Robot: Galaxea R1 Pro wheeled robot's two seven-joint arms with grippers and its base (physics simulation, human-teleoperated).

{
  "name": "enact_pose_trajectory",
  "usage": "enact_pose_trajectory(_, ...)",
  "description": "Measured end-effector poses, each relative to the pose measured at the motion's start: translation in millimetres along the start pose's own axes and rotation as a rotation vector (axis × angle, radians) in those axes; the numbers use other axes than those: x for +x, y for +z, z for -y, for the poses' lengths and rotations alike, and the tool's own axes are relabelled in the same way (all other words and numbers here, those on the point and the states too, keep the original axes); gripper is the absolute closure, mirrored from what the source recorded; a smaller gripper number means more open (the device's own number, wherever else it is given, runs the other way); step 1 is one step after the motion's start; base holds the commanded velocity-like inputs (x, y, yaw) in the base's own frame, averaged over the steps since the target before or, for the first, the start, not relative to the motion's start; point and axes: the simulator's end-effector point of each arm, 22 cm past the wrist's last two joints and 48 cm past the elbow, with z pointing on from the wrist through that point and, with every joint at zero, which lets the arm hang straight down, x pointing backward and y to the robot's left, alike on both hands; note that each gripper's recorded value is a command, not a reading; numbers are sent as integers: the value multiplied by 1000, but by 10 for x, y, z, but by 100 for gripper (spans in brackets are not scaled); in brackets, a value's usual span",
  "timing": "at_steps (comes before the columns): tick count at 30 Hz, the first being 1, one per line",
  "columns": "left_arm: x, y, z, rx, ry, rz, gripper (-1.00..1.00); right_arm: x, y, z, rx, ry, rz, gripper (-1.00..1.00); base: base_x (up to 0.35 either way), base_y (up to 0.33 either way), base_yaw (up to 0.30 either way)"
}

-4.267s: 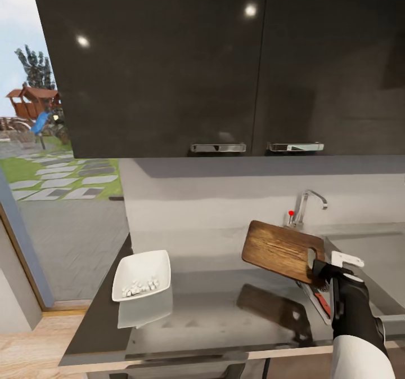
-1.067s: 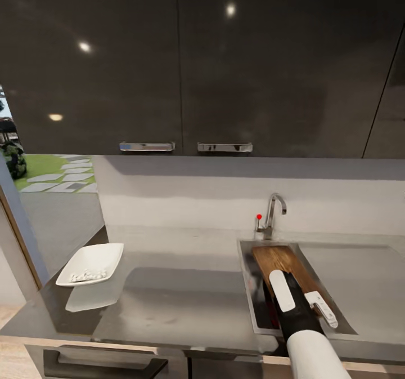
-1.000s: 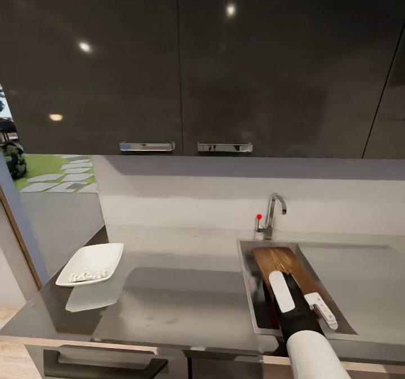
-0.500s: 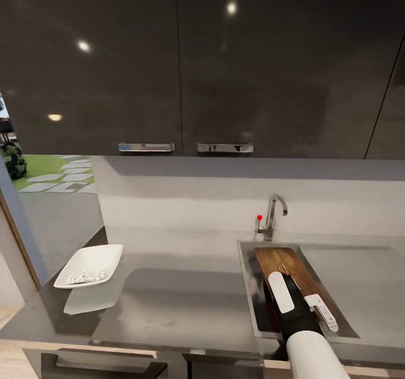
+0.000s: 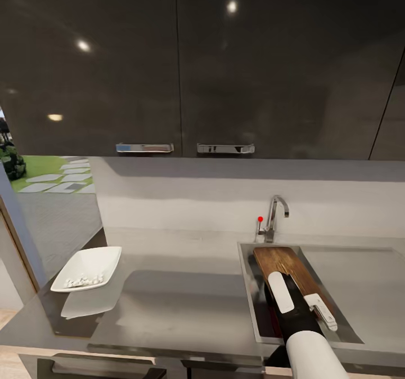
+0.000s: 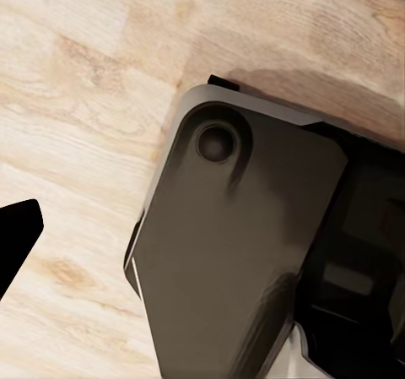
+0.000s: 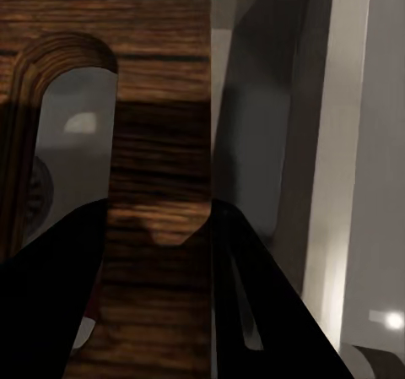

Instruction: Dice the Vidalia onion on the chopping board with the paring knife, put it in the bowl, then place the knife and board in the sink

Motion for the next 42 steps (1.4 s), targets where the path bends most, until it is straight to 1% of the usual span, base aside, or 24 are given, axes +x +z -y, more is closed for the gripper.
enact_pose_trajectory(4,15,-5,43,6,0,-2,-100,-3,-2,-13,-6,-2,2,100,0,0,0)
enact_pose_trajectory(9,8,-2,28,5,0,-1,-100,-5,-2,-24,-11,-1,3,100,0,0,0)
enact_pose_trajectory(17,10,-3,29,6,0,-2,-100,6,13,5,0,1,-2,100,0,0,0)
enact_pose_trajectory(20,12,-3,32,6,0,-2,-100,206,114,139,42,-46,-28,100,0,0,0)
enact_pose_trajectory(22,12,-3,31,6,0,-3,-100,290,164,213,64,-58,-32,100,0,0,0)
enact_pose_trajectory(27,19,-5,47,7,0,-3,-100,303,190,253,76,-35,-16,100,0,0,0)
enact_pose_trajectory(34,18,-6,52,8,0,-2,-100,303,192,259,77,-32,-14,100,23,0,0)
enact_pose_trajectory(42,18,-6,55,9,0,-2,-100,304,191,260,77,-32,-14,100,139,0,0)
